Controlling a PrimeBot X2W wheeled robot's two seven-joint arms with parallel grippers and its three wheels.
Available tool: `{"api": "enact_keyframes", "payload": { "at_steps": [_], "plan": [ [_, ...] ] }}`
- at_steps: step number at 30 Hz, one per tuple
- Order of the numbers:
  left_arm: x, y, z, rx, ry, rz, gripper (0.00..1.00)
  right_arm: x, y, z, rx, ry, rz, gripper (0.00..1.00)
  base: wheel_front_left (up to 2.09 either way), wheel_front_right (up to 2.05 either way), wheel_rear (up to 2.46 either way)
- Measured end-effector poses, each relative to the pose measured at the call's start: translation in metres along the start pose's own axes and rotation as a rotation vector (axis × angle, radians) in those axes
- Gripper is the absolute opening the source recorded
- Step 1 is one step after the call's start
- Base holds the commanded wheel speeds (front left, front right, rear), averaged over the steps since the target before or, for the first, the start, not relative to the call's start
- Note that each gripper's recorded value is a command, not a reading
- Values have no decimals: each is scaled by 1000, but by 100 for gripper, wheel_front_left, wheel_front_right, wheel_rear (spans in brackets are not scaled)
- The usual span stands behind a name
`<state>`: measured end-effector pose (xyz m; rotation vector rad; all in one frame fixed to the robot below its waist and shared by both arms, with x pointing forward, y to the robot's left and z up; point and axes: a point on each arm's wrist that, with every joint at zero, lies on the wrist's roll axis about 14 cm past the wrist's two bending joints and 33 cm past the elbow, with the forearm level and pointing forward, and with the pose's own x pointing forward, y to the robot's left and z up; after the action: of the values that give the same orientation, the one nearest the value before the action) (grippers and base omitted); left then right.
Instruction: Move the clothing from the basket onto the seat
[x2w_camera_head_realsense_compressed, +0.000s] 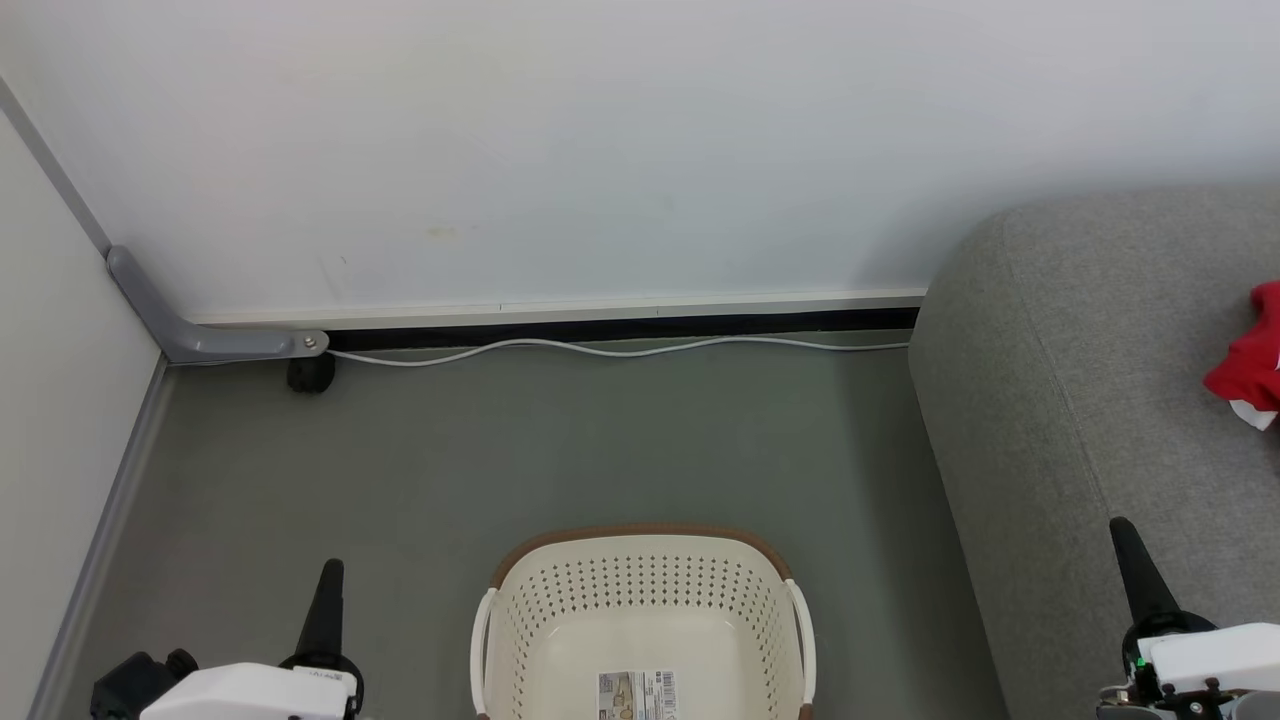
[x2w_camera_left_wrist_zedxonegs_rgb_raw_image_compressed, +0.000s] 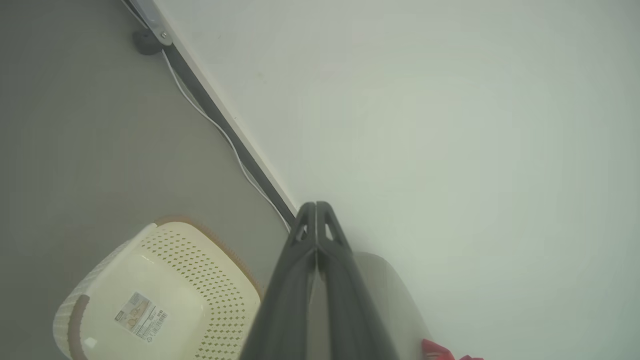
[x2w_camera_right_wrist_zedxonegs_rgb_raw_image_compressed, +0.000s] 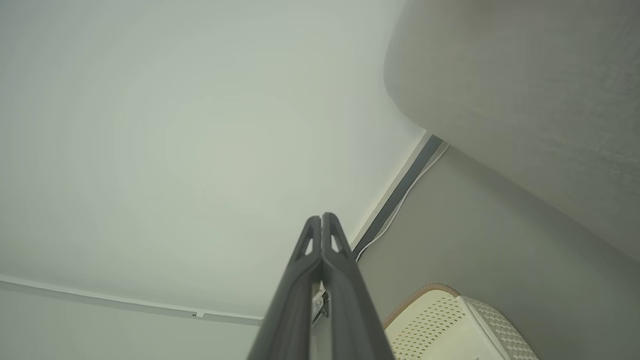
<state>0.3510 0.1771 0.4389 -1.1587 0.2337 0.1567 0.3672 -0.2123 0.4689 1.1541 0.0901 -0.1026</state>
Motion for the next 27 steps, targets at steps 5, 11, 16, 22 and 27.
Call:
{"api": "enact_keyframes", "payload": {
  "at_steps": [5,11,16,22,27],
  "plan": [
    [3,-6,3,-53,-3,-24,0,0,0,-2,60,3,-2,0,0,0,0],
    [4,-9,6,-119,1,-44,0,1,3,-2,122,1,3,0,0,0,0],
    [7,-16,9,-173,0,-69,0,2,4,0,177,-2,7,0,0,0,0],
    [7,-18,12,-238,2,-89,0,4,8,-2,246,-2,18,0,0,0,0],
    [10,-25,17,-293,-4,-117,0,4,9,-1,302,-3,23,0,0,0,0]
  ]
}}
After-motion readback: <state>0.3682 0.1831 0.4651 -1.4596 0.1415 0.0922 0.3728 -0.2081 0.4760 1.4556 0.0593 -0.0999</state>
